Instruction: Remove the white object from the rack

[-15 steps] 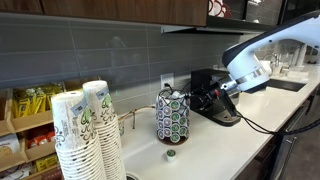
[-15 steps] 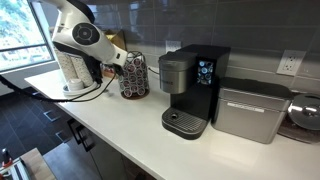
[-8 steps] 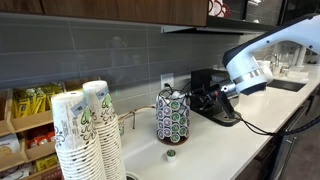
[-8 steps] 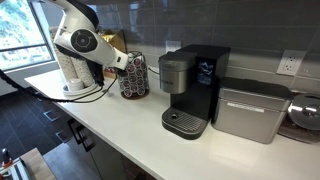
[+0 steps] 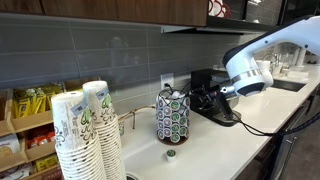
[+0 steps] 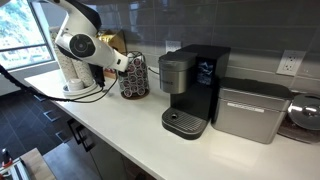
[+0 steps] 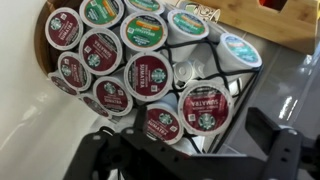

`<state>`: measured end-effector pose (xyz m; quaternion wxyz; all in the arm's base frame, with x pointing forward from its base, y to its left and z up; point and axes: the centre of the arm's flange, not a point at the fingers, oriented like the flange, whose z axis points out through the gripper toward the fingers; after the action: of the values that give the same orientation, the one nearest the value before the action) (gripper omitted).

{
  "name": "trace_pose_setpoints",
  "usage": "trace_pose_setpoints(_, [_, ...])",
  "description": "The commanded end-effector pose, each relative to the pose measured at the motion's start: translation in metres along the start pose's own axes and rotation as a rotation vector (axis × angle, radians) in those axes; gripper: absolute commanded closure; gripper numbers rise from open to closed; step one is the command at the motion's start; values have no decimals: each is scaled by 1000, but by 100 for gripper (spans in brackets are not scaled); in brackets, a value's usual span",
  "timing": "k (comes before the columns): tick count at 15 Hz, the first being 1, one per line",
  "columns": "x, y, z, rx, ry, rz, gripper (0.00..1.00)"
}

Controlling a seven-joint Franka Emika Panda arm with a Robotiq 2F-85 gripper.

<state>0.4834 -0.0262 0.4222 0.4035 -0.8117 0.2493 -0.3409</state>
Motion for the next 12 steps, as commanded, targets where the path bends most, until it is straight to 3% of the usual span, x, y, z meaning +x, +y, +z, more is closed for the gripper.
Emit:
trace_pose_setpoints(1, [-2,6,9,6,24,19,8])
trace_pose_setpoints(6, [-1,7,10,20,35,44,16])
trace_pose_setpoints(12, [0,6,10,41,50,69,17])
